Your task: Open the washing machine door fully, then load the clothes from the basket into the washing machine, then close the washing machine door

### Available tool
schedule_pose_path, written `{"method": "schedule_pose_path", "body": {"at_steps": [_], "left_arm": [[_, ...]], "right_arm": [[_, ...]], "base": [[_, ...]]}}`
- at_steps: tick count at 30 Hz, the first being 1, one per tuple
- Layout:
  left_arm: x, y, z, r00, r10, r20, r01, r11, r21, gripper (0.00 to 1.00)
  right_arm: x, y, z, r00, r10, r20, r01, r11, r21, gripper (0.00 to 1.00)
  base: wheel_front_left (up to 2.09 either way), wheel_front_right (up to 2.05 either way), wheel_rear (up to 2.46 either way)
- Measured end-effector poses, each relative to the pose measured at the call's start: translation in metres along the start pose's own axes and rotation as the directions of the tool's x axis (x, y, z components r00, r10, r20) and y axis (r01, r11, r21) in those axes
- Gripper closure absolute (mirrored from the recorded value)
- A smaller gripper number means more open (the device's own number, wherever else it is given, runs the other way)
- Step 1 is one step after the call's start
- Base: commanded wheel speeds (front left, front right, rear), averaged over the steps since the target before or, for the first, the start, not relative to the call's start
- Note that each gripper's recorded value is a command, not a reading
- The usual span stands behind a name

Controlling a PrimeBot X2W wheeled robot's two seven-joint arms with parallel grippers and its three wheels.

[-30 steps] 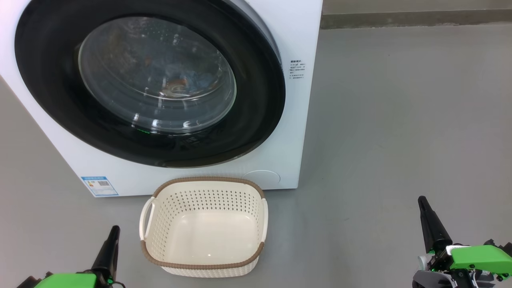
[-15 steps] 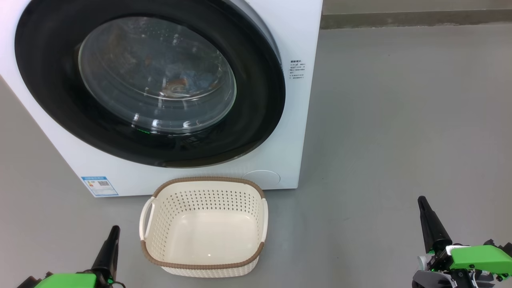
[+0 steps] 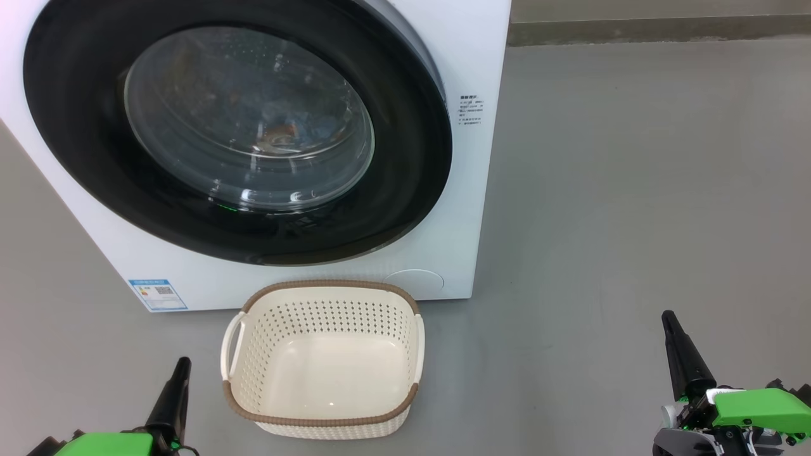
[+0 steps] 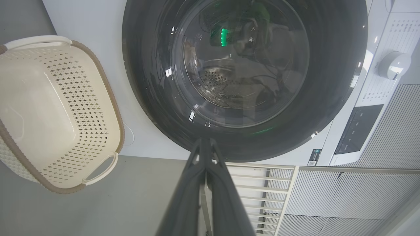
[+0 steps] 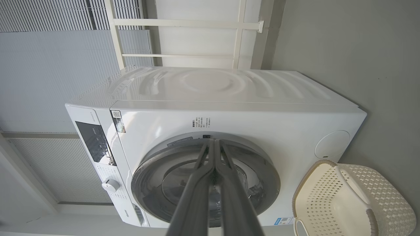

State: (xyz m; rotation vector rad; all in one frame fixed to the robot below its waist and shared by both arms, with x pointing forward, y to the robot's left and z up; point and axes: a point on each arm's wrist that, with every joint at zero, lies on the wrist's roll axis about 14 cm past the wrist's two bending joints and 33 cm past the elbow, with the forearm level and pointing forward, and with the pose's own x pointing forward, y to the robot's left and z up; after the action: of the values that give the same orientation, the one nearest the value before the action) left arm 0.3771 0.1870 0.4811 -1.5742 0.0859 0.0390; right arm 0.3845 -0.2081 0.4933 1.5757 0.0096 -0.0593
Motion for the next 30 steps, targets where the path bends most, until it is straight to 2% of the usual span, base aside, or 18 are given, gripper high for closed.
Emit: {"method": "schedule_pose_path", "body": {"at_steps": [30], "left_arm": [[0.0000, 0.0000, -0.0003, 1.000, 0.000, 0.001, 0.000, 1.000, -0.004, 1.00]], "right_arm": [[0.0000, -0.0001, 0.0000, 1.000, 0.000, 0.000, 0.000, 1.000, 0.000, 1.00]], "base": [[0.00, 0.00, 0.00]]}}
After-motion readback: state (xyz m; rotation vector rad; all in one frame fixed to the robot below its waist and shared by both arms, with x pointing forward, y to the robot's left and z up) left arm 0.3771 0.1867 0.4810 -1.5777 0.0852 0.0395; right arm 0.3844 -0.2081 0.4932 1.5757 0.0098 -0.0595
